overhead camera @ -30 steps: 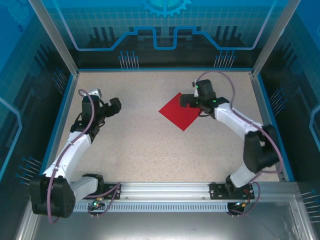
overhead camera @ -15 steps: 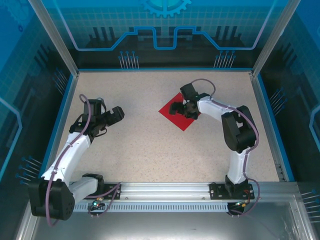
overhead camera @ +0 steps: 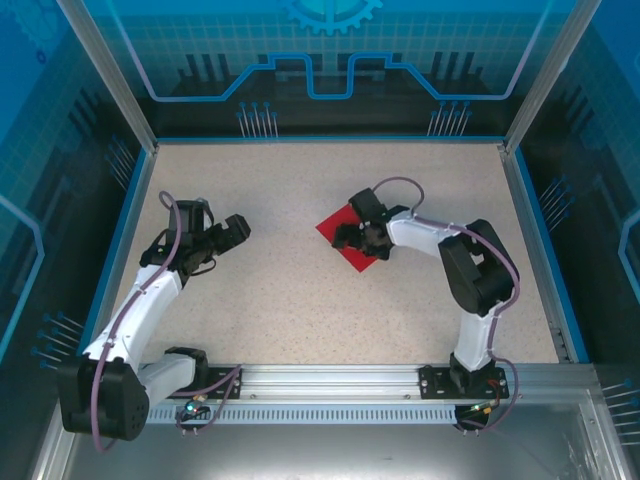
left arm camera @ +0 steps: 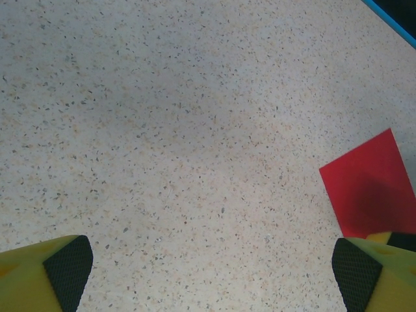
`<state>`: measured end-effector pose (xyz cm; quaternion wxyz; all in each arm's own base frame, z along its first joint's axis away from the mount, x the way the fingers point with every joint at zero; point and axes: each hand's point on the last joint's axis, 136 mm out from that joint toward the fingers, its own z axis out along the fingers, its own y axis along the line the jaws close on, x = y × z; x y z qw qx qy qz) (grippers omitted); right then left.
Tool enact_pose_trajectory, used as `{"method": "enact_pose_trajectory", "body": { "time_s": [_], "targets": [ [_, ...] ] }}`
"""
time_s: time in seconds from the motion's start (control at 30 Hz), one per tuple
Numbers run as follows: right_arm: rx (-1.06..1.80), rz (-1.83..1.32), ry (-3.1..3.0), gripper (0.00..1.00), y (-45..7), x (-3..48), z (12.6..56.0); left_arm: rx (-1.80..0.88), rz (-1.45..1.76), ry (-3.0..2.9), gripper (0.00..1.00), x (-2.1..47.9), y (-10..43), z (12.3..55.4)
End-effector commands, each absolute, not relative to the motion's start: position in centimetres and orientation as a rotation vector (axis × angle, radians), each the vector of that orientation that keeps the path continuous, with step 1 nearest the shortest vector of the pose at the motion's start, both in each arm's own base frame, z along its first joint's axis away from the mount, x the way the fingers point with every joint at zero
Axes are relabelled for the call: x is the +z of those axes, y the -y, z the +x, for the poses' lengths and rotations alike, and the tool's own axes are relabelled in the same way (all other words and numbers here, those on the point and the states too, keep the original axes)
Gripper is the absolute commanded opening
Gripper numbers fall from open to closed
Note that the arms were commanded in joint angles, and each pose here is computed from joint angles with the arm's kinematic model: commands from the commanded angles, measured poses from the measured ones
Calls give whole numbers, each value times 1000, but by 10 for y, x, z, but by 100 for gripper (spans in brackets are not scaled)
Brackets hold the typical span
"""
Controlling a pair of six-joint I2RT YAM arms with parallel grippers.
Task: Fold a paper plane with a square sheet of paper (pick it up from the middle)
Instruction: Move the square sheet of paper to the center of the table.
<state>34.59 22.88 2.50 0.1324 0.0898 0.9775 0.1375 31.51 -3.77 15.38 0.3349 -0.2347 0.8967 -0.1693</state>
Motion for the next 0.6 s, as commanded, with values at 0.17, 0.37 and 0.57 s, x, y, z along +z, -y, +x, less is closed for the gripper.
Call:
{"method": "enact_pose_trajectory", "body": {
  "time_s": [0.17,0.37,0.57],
  "targets": [
    [369,317,-3090,99,-272,2,202,-506,-613,-2384,99,139,50,308],
    [329,-15,-2942,99,-267,65,246,-523,-616,-2408,99,134,55,306],
    [427,-381,-2930,98,-273,71,299,-527,-632,-2414,99,129,56,304]
  ]
}}
